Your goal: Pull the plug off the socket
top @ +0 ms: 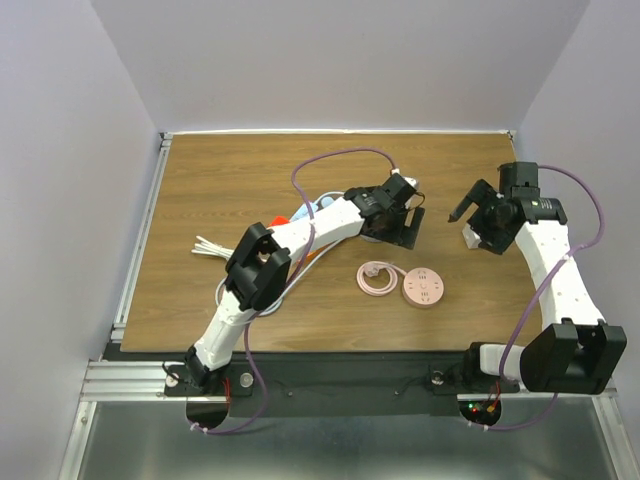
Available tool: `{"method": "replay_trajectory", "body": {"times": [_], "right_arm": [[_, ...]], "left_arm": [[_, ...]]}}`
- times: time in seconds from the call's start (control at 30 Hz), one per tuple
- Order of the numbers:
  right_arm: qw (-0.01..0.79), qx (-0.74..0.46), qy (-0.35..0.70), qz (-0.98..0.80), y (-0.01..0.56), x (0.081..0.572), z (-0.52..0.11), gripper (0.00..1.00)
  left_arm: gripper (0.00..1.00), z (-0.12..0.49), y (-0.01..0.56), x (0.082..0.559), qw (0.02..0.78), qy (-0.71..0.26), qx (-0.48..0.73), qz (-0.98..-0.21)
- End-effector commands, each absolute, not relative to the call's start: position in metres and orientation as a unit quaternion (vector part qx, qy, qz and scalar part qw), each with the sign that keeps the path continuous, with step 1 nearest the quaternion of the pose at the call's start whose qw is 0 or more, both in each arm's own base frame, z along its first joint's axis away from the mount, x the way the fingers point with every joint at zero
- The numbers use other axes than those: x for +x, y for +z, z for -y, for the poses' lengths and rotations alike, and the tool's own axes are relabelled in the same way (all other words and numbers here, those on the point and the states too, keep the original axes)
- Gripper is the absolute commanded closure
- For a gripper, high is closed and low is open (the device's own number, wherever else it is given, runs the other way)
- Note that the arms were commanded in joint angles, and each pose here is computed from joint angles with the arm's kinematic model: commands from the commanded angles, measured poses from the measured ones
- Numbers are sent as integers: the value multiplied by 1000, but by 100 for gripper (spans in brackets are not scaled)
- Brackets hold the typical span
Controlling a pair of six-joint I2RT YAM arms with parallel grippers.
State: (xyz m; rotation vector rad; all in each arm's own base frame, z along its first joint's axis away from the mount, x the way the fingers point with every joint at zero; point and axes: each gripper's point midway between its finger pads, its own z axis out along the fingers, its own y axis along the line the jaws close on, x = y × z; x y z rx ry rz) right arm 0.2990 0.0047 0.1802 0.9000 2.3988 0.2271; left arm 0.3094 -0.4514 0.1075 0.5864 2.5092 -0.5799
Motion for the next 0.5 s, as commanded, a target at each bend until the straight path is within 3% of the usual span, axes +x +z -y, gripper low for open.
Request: {"method": "replay_trajectory", "body": {"times": [0.0, 0.23, 0.33, 0.37, 0.47], "right_arm": [[292, 322, 90, -896, 187, 294, -7, 0], [298, 320, 93, -894, 195, 298, -7, 0], [294, 319, 96, -896, 193, 298, -9, 0], [293, 318, 99, -896, 192, 298, -10, 0], [287, 314, 102, -899, 190, 300, -12, 0]], "left_arm": [[12, 452, 131, 317, 229, -215, 113, -943], [13, 468, 138, 302, 192, -254, -92, -944], [11, 473, 149, 297, 197, -256, -144, -935], [4, 473, 149, 295, 196, -254, -157, -934], [4, 470, 142, 283, 176, -233, -194, -936]]}}
